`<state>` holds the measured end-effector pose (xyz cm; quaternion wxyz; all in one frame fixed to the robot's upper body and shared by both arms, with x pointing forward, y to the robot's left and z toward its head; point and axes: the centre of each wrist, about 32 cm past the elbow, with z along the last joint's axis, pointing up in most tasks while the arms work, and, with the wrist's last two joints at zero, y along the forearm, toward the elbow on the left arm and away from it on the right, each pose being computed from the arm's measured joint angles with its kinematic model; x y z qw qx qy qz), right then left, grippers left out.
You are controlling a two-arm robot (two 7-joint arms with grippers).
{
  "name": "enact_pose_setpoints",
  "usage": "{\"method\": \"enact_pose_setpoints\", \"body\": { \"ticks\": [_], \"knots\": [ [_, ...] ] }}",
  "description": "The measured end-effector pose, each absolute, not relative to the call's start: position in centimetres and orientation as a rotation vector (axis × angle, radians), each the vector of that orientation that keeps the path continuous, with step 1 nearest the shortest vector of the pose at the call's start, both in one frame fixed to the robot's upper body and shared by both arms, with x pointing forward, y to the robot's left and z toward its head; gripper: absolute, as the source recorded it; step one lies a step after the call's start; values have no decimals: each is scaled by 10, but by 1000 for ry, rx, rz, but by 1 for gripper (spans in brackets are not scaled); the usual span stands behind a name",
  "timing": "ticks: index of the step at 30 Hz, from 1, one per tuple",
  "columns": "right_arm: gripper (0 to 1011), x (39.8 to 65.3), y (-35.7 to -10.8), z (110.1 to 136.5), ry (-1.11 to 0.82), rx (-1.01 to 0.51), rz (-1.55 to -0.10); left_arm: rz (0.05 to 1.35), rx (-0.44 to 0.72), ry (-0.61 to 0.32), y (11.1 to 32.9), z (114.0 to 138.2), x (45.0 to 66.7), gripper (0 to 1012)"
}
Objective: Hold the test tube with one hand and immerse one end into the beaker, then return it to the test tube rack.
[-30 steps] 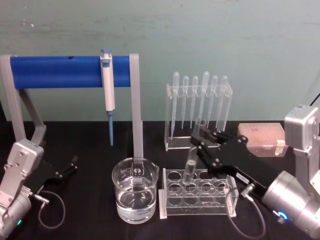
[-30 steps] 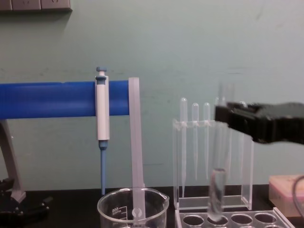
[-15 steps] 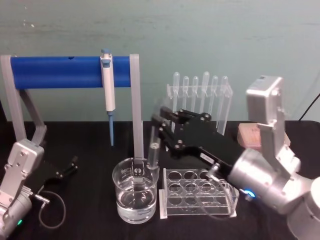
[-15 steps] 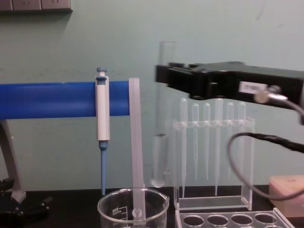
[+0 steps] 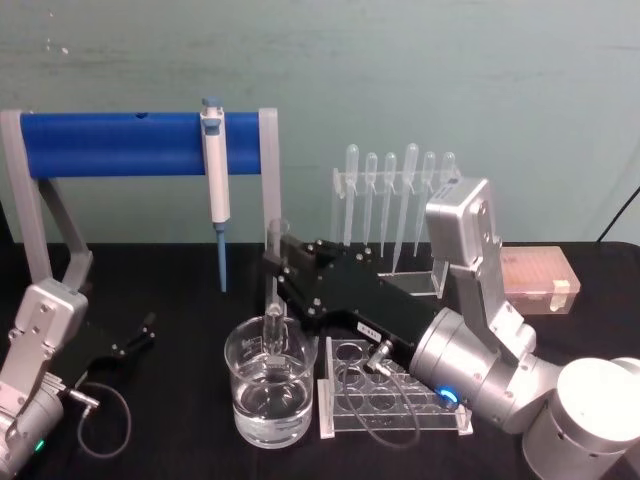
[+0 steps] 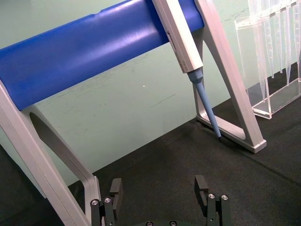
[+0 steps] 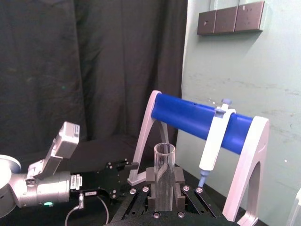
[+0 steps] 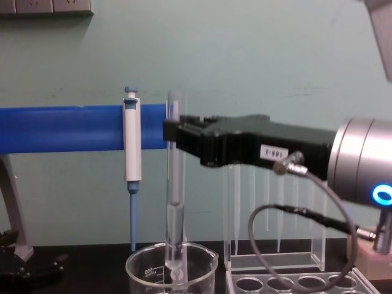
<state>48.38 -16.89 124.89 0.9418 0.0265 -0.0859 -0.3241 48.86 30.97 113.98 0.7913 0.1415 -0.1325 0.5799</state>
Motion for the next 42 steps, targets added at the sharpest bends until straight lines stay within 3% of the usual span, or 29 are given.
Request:
{"method": "enact_pose_setpoints", "body": {
  "ticks": [21,42],
  "knots": [
    [224,485,-164,1197,-170,41,-651,1248,304,-285,310,1140,489,1000],
    [225,486,-165,1179,-156,15,-663,1248,304,-285,310,1140,489,1000]
  ]
}}
